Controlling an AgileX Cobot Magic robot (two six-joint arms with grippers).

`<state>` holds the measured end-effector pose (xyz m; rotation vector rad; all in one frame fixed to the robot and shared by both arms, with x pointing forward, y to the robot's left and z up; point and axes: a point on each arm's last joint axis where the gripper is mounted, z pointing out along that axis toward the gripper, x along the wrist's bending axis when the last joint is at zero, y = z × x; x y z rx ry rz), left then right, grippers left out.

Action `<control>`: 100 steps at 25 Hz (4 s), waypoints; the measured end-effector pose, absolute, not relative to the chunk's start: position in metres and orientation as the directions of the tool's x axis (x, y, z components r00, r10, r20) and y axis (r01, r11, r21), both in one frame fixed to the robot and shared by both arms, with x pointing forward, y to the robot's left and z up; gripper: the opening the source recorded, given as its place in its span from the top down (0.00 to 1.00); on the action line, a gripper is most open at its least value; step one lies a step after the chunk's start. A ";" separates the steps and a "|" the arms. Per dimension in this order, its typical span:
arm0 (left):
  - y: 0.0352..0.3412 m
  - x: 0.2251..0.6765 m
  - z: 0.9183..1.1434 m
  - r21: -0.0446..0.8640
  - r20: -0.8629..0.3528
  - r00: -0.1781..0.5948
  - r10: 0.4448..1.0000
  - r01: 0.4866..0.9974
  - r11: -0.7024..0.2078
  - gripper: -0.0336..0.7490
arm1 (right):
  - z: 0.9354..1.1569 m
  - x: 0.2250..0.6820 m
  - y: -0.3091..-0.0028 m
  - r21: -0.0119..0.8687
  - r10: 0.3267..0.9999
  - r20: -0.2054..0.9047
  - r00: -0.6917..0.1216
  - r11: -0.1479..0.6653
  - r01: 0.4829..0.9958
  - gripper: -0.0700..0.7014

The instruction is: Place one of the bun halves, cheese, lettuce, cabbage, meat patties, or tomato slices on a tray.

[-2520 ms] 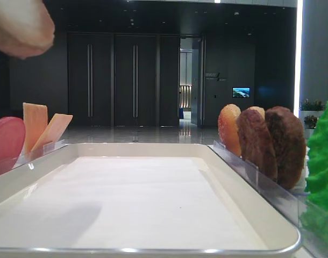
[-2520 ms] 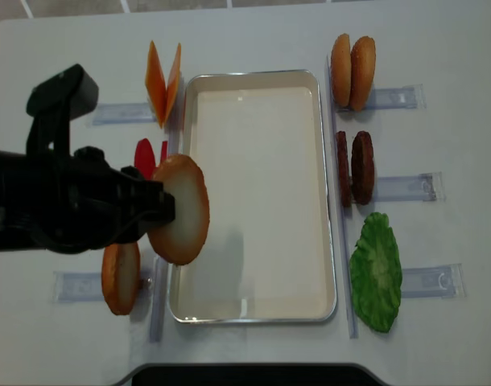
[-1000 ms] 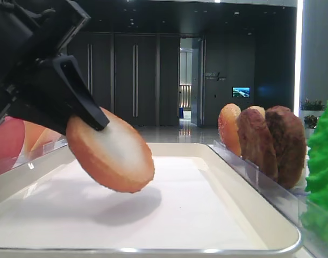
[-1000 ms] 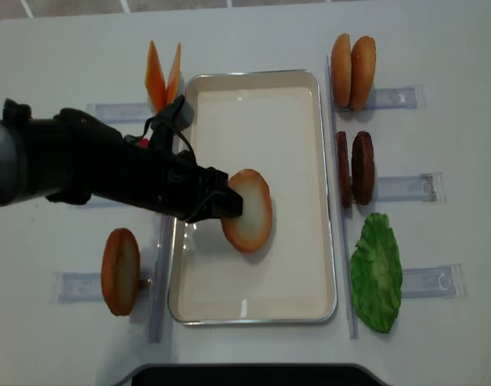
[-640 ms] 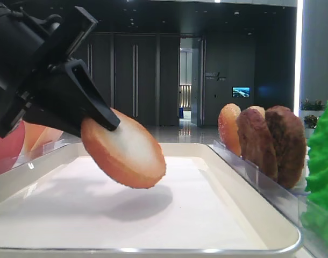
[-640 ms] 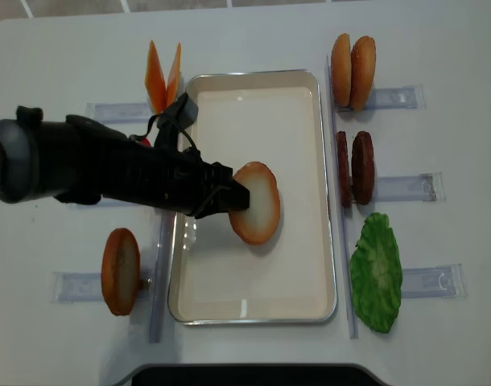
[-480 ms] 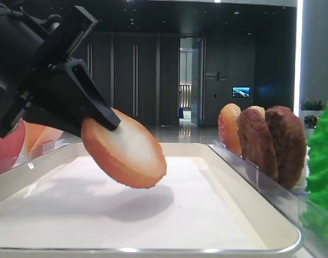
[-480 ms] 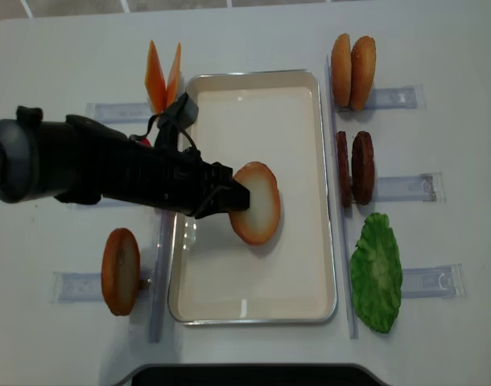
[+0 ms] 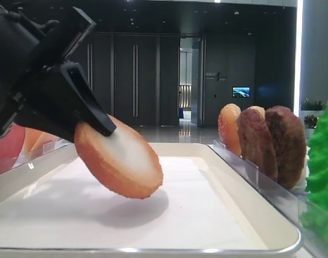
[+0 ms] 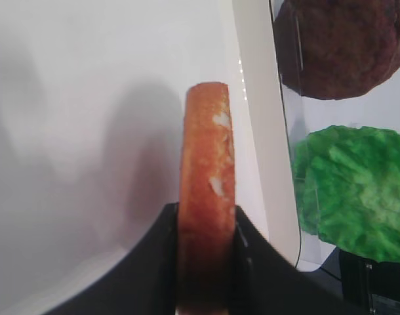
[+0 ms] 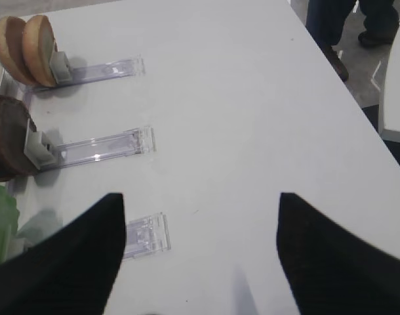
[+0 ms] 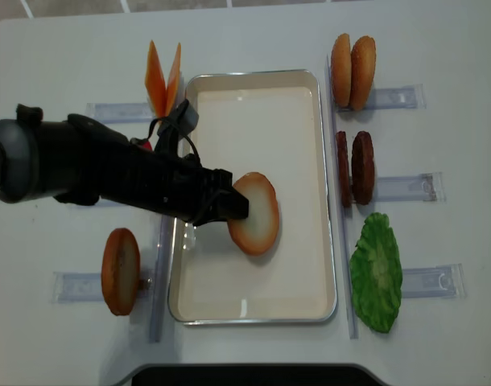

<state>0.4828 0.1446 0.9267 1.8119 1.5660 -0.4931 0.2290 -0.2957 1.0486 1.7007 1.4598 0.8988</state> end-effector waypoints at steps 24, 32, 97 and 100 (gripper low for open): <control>0.144 0.487 0.911 0.186 -0.667 0.136 0.733 0.983 -0.014 0.78 | 1.049 0.229 -0.296 0.861 0.991 0.056 0.119 -0.109 0.497 0.30; 0.144 0.487 0.911 0.180 -0.670 0.133 0.730 0.984 -0.014 0.78 | 1.049 0.229 -0.296 0.861 0.991 0.056 0.119 -0.109 0.497 0.30; 0.299 0.429 1.058 0.182 0.093 0.049 0.994 0.981 -0.065 0.31 | 1.049 0.229 -0.296 0.861 0.991 0.056 0.119 -0.109 0.497 0.30; 0.300 0.403 1.058 0.220 0.086 0.038 0.996 0.974 -0.056 0.31 | 1.049 0.229 -0.296 0.861 0.991 0.056 0.119 -0.109 0.497 0.30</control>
